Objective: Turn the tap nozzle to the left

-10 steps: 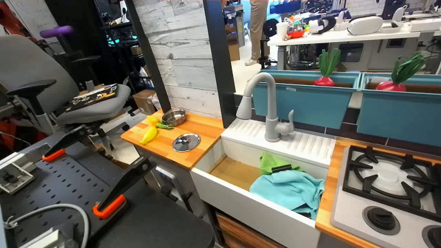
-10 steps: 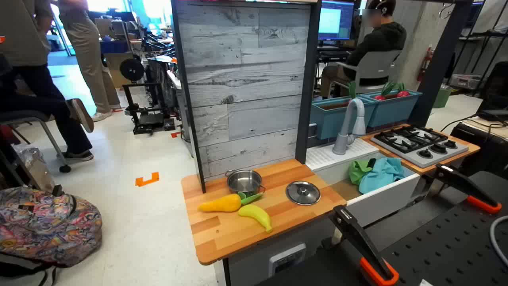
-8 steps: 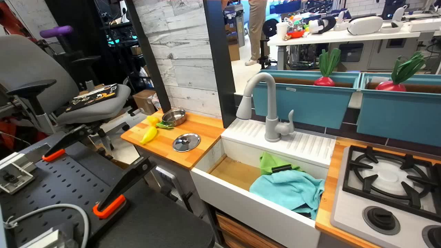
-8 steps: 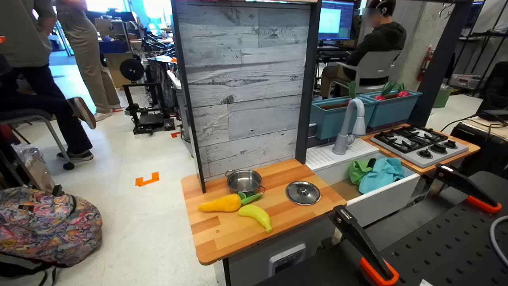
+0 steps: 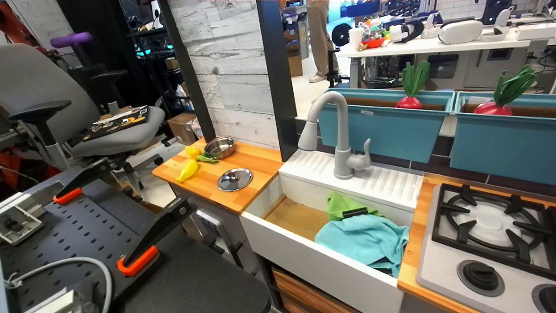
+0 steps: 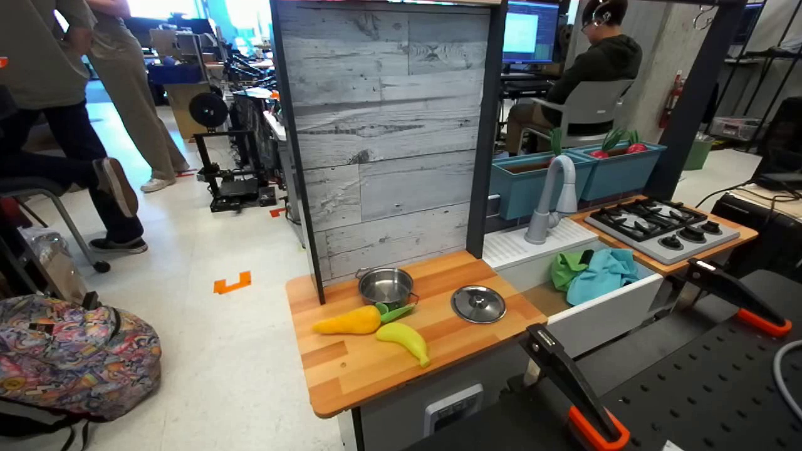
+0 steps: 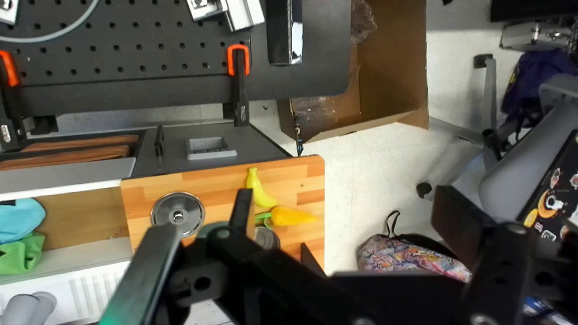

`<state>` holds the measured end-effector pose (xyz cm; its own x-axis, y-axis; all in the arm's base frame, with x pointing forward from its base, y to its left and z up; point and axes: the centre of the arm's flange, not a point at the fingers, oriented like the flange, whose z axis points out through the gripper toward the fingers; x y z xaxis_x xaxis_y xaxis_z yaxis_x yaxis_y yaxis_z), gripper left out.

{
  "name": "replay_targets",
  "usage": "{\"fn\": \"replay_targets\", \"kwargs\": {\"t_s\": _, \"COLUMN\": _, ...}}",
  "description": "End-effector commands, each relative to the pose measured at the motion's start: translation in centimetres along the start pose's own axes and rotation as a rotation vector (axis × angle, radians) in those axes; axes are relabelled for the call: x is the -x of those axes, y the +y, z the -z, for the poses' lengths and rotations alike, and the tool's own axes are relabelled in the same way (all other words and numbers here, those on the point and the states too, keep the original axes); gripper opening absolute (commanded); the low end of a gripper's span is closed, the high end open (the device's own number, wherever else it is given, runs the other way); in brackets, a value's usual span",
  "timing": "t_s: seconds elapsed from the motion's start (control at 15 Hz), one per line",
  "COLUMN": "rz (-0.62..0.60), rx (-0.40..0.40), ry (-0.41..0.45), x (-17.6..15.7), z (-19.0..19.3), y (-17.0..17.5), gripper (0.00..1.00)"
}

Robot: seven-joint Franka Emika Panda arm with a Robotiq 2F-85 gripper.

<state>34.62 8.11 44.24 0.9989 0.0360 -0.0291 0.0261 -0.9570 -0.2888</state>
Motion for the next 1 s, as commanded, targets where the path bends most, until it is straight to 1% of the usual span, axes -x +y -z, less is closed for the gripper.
{"fn": "replay_targets", "kwargs": {"t_s": 0.0, "rz": -0.036, "rx": -0.033, "ry": 0.032, "x": -4.9, "z": 0.6, "y": 3.0, "gripper": 1.0}}
{"fn": "replay_targets", "kwargs": {"t_s": 0.2, "rz": -0.104, "rx": -0.057, "ry": 0.043, "x": -8.5, "z": 0.9, "y": 6.8, "gripper": 1.0}}
{"fn": "replay_targets", "kwargs": {"t_s": 0.33, "rz": -0.152, "rx": -0.065, "ry": 0.052, "x": -10.7, "z": 0.7, "y": 10.1, "gripper": 1.0}}
{"fn": "replay_targets", "kwargs": {"t_s": 0.53, "rz": -0.237, "rx": -0.047, "ry": 0.086, "x": -13.8, "z": -0.5, "y": 15.5, "gripper": 1.0}}
{"fn": "replay_targets", "kwargs": {"t_s": 0.73, "rz": -0.326, "rx": -0.014, "ry": 0.134, "x": -16.3, "z": -2.3, "y": 21.2, "gripper": 1.0}}
{"fn": "replay_targets", "kwargs": {"t_s": 0.93, "rz": -0.377, "rx": 0.001, "ry": 0.191, "x": -17.9, "z": -4.5, "y": 25.3, "gripper": 1.0}}
